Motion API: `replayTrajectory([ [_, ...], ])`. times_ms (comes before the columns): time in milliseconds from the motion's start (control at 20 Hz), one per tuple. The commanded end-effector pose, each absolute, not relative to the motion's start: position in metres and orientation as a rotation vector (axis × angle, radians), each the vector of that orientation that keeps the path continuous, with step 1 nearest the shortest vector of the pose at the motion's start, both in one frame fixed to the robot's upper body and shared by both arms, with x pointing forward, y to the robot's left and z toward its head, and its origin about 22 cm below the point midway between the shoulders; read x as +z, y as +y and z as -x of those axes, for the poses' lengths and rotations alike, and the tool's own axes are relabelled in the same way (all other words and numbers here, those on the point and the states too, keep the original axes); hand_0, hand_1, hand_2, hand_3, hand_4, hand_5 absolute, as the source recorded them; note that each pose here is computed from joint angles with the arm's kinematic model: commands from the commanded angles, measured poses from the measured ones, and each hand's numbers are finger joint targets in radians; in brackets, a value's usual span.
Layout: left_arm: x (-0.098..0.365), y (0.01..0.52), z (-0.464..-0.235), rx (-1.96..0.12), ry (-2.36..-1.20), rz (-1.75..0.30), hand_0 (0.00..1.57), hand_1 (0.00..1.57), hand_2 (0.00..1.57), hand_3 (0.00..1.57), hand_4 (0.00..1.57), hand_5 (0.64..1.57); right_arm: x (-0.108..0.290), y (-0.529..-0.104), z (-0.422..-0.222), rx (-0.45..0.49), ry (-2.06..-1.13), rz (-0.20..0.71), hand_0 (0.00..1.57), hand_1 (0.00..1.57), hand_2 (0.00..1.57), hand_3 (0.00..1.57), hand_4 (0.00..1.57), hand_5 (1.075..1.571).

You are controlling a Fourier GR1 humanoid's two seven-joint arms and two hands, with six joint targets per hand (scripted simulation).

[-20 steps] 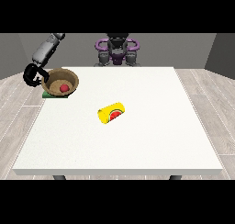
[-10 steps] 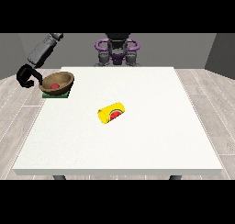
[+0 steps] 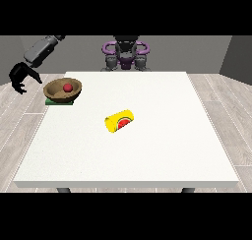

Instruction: Pick the cup and pour the ball into the bowl, then pick the bowl and place it on the pad

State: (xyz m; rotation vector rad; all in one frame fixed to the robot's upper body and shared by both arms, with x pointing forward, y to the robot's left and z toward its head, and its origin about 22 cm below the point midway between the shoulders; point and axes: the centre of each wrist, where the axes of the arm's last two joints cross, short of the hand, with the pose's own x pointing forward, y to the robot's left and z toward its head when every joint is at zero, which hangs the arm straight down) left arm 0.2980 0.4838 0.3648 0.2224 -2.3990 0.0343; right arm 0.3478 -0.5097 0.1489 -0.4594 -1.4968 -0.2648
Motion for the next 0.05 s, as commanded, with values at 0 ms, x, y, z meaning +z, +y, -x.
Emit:
replayTrajectory([
  [0, 0.3553, 0.5028, -0.2964, 0.057, -2.348, -0.243, 0.0, 0.0, 0.0, 0.0, 0.0, 1.515, 0.1815, -0.5168, -0.347, -0.24, -1.514, 0.427, 0.13, 0.13, 0.28, 0.38, 0.0, 1.467],
])
